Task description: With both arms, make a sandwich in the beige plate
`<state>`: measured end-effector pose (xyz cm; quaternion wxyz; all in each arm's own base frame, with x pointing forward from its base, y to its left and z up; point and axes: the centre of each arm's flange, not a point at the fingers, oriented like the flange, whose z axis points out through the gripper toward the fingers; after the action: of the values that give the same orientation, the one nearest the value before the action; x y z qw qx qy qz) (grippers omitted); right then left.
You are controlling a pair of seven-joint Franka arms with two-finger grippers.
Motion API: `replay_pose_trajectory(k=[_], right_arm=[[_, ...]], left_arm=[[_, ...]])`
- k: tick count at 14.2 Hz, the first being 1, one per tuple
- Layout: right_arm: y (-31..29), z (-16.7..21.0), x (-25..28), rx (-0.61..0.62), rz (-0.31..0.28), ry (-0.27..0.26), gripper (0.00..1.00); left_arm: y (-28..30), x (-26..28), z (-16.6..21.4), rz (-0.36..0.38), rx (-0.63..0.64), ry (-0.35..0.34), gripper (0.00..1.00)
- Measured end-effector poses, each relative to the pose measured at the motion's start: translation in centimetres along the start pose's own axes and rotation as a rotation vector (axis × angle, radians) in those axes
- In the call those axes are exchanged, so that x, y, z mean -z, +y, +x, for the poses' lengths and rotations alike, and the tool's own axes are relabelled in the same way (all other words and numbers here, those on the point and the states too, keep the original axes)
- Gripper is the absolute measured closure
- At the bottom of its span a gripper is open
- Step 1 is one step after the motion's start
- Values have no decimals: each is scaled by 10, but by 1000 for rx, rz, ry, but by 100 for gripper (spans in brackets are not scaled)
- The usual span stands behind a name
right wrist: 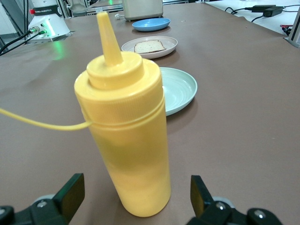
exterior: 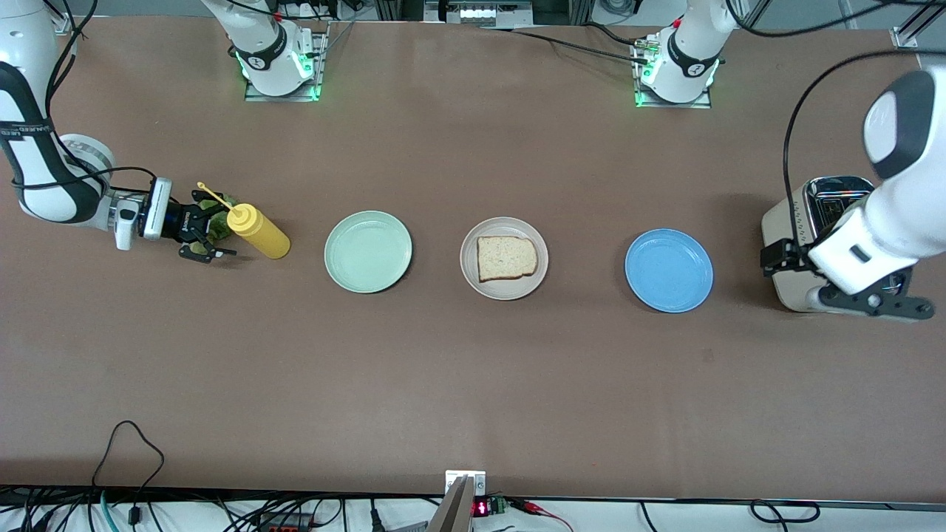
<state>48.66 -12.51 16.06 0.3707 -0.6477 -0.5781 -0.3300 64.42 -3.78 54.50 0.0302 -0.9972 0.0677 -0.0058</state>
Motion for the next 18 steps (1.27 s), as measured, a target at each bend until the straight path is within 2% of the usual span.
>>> replay_pose_trajectory(k=[2,5,10,14,16,18], right_arm=[[0,-1,-5,-1,2,8,0],[4,3,-11,2,-11,19,0],[10,11,-24,5,-25,34,0],[10,10,-29,4,-23,34,0],[11,12,-30,5,-22,35,5],[11,12,-31,6,-21,36,23]], left_arm=[[-8,35,-16,-45,60,34,0],[-41,65,-46,-93,157,10,0],[-38,50,-56,-106,178,-40,0],[-35,49,-67,-101,179,-34,0],[-32,49,-77,-96,180,-18,0],[-29,53,-87,-93,179,-12,0]])
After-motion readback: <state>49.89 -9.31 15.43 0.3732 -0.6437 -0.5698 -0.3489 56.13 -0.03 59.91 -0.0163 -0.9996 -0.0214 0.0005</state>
